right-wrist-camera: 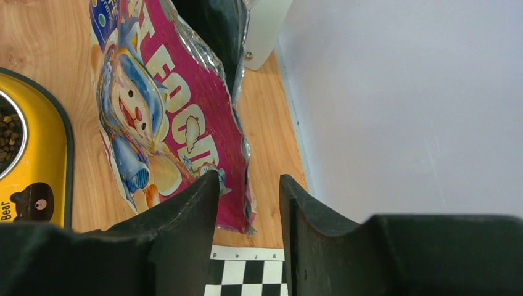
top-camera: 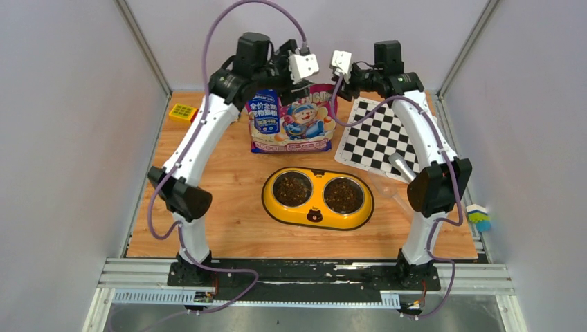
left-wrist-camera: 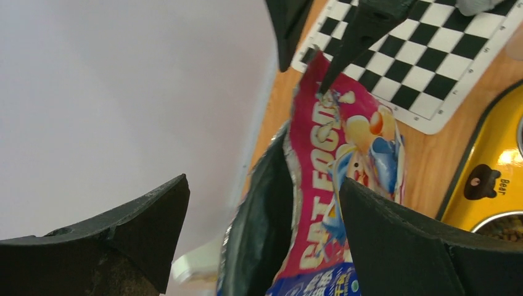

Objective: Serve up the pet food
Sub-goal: Close the pet food bag at the center of the board.

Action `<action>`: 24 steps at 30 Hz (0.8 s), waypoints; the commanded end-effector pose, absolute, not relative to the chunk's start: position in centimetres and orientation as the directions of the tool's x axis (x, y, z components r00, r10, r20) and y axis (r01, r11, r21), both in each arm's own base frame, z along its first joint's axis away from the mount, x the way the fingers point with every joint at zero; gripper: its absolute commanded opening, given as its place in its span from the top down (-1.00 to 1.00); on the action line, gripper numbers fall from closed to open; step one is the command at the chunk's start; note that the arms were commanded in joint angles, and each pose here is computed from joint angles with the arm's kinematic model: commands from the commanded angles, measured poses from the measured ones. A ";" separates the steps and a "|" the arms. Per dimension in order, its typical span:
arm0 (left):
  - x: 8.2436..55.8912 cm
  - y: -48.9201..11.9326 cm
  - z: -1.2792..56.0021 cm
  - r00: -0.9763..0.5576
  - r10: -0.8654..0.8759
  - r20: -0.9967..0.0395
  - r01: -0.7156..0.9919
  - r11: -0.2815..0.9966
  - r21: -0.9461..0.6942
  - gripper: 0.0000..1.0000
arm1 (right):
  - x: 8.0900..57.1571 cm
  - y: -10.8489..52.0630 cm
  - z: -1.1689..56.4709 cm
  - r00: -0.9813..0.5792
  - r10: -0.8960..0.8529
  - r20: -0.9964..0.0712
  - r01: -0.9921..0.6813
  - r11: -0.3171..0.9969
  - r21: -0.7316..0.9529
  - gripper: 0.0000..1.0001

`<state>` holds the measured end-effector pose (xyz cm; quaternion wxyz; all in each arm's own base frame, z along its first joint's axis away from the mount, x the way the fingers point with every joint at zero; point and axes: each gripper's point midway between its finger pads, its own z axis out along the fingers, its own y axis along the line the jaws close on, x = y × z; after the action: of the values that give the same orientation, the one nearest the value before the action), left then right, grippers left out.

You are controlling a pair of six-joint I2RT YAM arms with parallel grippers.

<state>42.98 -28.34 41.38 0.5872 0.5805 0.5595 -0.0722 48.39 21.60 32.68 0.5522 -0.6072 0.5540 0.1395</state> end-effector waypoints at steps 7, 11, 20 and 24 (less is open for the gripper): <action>43.1 -33.8 36.2 0.394 0.532 -0.750 0.832 0.141 0.537 -0.97 | 48.5 22.9 33.0 0.336 -0.465 -0.819 -0.847 0.231 -0.479 0.81; 44.2 -34.5 36.2 0.388 0.519 -0.762 0.826 0.170 0.537 -0.97 | 48.3 22.9 33.1 0.332 -0.460 -0.824 -0.848 0.236 -0.474 0.96; 43.8 -35.4 37.5 0.425 0.474 -0.771 0.824 0.151 0.546 -0.96 | 47.3 21.9 34.4 0.314 -0.419 -0.852 -0.860 0.254 -0.442 1.00; 44.0 -35.3 35.1 0.432 0.519 -0.738 0.827 0.099 0.553 -0.80 | 46.8 21.9 34.4 0.308 -0.403 -0.862 -0.871 0.246 -0.426 1.00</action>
<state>44.22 -34.73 35.89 0.5418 0.6327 0.5332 -0.1477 48.47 21.86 30.56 0.5357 -0.5798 0.5828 0.1932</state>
